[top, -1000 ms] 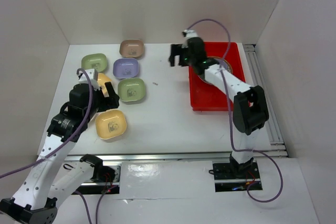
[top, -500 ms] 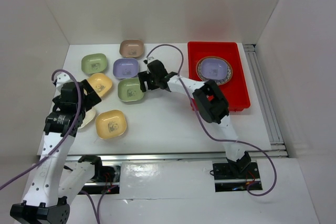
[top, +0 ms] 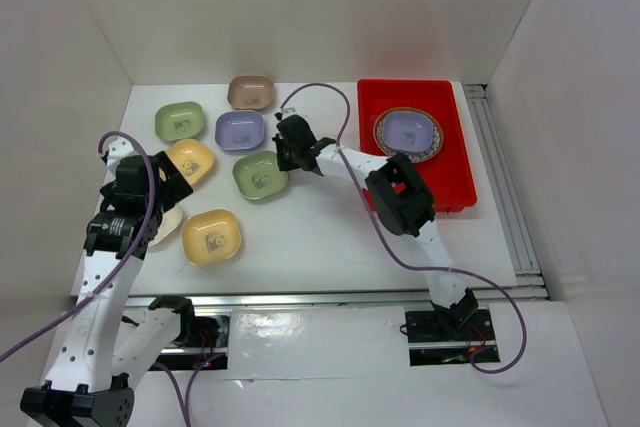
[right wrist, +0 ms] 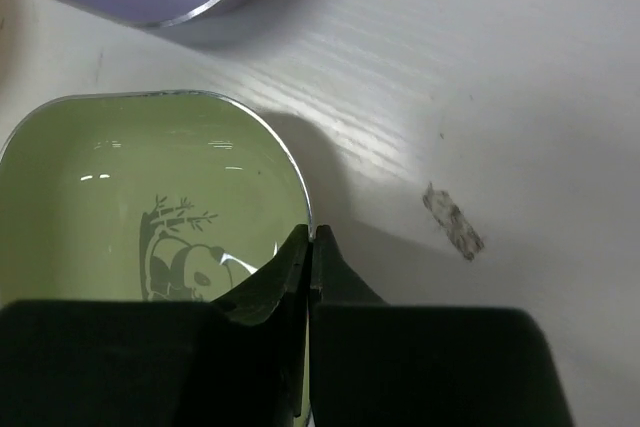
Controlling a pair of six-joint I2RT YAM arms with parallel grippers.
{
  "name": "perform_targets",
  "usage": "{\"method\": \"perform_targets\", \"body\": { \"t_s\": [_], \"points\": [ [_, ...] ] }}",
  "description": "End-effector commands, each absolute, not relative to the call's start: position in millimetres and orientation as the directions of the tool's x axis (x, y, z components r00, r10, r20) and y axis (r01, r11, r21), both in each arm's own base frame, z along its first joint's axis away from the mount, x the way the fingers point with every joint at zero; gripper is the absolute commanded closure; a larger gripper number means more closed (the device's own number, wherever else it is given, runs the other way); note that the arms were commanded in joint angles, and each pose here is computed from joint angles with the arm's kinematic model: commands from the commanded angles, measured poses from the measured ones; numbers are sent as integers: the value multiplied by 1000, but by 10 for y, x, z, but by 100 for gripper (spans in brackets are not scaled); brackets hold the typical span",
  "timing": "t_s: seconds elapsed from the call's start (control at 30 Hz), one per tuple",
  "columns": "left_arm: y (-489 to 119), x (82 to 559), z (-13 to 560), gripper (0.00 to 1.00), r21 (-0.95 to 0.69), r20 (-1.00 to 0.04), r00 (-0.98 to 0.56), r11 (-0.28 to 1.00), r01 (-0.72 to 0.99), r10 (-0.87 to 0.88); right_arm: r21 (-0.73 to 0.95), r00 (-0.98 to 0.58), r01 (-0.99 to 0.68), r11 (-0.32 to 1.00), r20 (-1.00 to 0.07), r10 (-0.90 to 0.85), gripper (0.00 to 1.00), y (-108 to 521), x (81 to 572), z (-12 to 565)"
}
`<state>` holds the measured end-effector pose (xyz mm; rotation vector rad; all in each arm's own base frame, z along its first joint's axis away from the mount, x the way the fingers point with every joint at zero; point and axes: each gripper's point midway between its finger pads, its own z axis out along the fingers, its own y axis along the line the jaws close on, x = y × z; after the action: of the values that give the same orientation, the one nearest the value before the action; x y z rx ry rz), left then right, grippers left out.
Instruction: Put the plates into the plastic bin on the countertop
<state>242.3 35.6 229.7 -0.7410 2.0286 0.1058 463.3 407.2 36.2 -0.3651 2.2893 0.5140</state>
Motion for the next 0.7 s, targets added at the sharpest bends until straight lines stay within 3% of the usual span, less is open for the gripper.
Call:
{"method": "perform_targets", "body": {
  "t_s": [0.0,0.17,0.33,0.53,0.67],
  "points": [
    [357,2463,2470,0,-241,-827,-333,820,-519,-454,158,-693,-349,924,-707,-141,100,3652,4533,548],
    [299,2489,2480,0,-255,-823,-343,834,-489,-453,269,-605,-308,913,-795,30,100,3053,4912,1656],
    [243,2521,2466,0,-254,-819,-367,852,-457,-441,341,-571,-217,915,-804,164,100,2126,5392,2168],
    [137,2588,2486,0,-275,-816,-384,874,-399,-432,219,-531,55,974,-820,214,100,746,5575,1909],
    [56,2622,2375,0,-273,-793,-435,888,-370,-425,247,-503,204,947,-804,318,100,31,5461,1704]
  ]
}}
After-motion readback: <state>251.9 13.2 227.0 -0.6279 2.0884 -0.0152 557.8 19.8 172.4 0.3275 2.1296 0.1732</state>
